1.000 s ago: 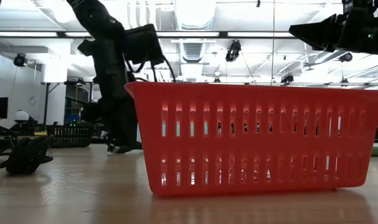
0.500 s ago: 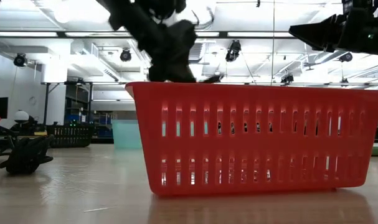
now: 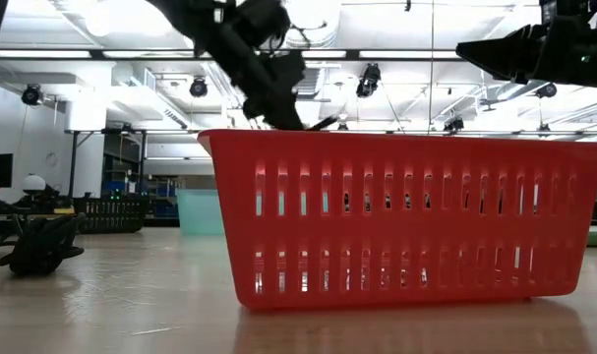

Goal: Pick and place items into bin
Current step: Put the top black charger cable into the green bin

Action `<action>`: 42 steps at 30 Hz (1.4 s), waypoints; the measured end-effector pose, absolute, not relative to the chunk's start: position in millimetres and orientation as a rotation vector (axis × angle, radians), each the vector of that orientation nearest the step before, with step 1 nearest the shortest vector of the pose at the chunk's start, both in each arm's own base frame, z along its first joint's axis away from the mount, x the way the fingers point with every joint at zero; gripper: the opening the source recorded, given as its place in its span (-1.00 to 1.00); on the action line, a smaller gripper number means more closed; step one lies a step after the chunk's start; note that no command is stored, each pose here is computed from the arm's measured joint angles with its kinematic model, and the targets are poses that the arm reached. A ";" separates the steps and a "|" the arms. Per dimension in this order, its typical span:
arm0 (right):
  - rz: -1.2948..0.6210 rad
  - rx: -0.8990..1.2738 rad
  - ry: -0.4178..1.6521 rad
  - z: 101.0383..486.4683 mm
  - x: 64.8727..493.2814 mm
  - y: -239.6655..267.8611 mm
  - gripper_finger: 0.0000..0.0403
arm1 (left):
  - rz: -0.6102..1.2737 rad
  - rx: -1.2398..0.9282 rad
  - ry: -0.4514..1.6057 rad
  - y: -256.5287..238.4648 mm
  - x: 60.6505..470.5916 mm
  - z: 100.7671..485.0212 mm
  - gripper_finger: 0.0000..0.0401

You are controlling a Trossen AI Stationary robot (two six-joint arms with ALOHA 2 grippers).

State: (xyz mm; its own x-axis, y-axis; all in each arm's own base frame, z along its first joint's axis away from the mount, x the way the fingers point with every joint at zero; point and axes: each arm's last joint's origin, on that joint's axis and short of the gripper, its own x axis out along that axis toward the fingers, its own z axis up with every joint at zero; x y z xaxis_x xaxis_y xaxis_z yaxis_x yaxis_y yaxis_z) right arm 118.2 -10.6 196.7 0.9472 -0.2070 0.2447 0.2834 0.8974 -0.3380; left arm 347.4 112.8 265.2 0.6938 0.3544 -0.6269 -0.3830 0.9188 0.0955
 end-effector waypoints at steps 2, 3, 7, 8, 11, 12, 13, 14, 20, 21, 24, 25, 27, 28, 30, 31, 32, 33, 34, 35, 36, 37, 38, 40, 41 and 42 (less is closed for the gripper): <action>-0.256 -0.380 -0.206 196.7 118.2 -10.6 -0.71 | 0.455 -0.065 0.717 128.1 340.1 261.5 -0.92; -0.256 -0.380 -0.206 196.7 118.2 -10.7 -0.71 | 0.476 -0.076 0.724 134.9 336.6 259.6 -0.92; -0.256 -0.380 -0.206 196.7 118.2 -10.7 -0.71 | 0.542 -0.116 0.778 157.2 322.2 252.9 -0.92; -0.256 -0.381 -0.206 196.7 118.2 -10.7 -0.71 | 0.553 -0.123 0.791 161.2 319.1 251.9 -0.92; -0.256 -0.383 -0.205 196.7 118.2 -10.7 -0.71 | 0.569 -0.113 0.834 171.0 310.9 248.1 -0.92; -0.256 -0.383 -0.204 196.6 118.2 -10.7 -0.71 | 0.568 -0.100 0.853 173.2 308.5 246.6 -0.92; -0.256 -0.384 -0.204 196.6 118.2 -10.6 -0.71 | 0.565 -0.086 0.868 175.0 306.5 245.2 -0.92; -0.256 -0.385 -0.204 196.6 118.2 -10.7 -0.71 | 0.560 -0.074 0.877 176.2 305.2 243.9 -0.92; -0.255 -0.388 -0.198 196.1 118.3 -10.6 -0.71 | 0.512 0.051 0.980 177.1 295.6 225.8 -0.92; -0.255 -0.388 -0.196 195.9 118.4 -10.6 -0.71 | 0.516 0.077 1.000 177.8 293.6 223.2 -0.92; -0.254 -0.388 -0.194 195.7 118.4 -10.6 -0.71 | 0.560 0.116 1.040 182.0 288.0 218.1 -0.92; -0.254 -0.389 -0.193 195.6 118.5 -10.7 -0.71 | 0.576 0.117 1.049 184.0 285.9 216.9 -0.92; -0.255 -0.394 -0.192 195.6 118.5 -10.7 -0.71 | 0.593 0.111 1.056 187.9 282.1 214.5 -0.92; -0.256 -0.400 -0.191 195.5 118.5 -10.7 -0.71 | 0.598 0.108 1.060 189.4 280.4 213.0 -0.92; -0.255 -0.406 -0.187 195.2 118.6 -10.7 -0.71 | 0.591 0.120 1.077 190.4 277.6 209.4 -0.92; -0.255 -0.406 -0.187 195.2 118.6 -10.6 -0.71 | 0.584 0.129 1.086 190.5 276.5 207.8 -0.92; -0.256 -0.406 -0.187 195.3 118.5 -10.7 -0.71 | 0.581 0.133 1.092 190.6 275.6 206.4 -0.92; -0.255 -0.406 -0.188 195.3 118.5 -10.6 -0.71 | 0.581 0.133 1.094 190.9 274.9 205.5 -0.92; -0.255 -0.406 -0.187 195.3 118.5 -10.6 -0.71 | 0.582 0.132 1.095 191.2 274.5 205.4 -0.92; -0.256 -0.407 -0.187 195.2 118.5 -10.7 -0.71 | 0.585 0.132 1.092 191.9 274.4 205.5 -0.92; -0.255 -0.407 -0.186 195.1 118.5 -10.6 -0.71 | 0.588 0.133 1.084 192.2 274.9 206.0 -0.92; -0.255 -0.407 -0.186 195.1 118.6 -10.6 -0.71 | 0.593 0.136 1.075 192.9 275.4 206.6 -0.91; -0.255 -0.407 -0.185 195.0 118.6 -10.6 -0.71 | 0.597 0.139 1.064 193.4 276.1 207.2 -0.90; -0.255 -0.407 -0.185 195.0 118.6 -10.7 -0.71 | 0.605 0.146 1.041 194.4 277.7 208.7 -0.85; -0.255 -0.407 -0.184 195.0 118.6 -10.6 -0.71 | 0.611 0.150 1.033 194.9 278.3 209.3 -0.81; -0.255 -0.407 -0.184 194.9 118.6 -10.7 -0.71 | 0.620 0.155 1.026 195.3 278.8 209.9 -0.77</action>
State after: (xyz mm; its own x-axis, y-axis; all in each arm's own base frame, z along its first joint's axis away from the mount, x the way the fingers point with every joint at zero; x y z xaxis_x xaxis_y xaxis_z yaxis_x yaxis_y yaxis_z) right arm 118.6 -10.7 194.9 0.9516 -0.2073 0.2267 0.2805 0.8872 -0.3663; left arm 278.8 195.3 209.9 0.3653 0.5500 -0.7511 -0.4090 0.8196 0.4012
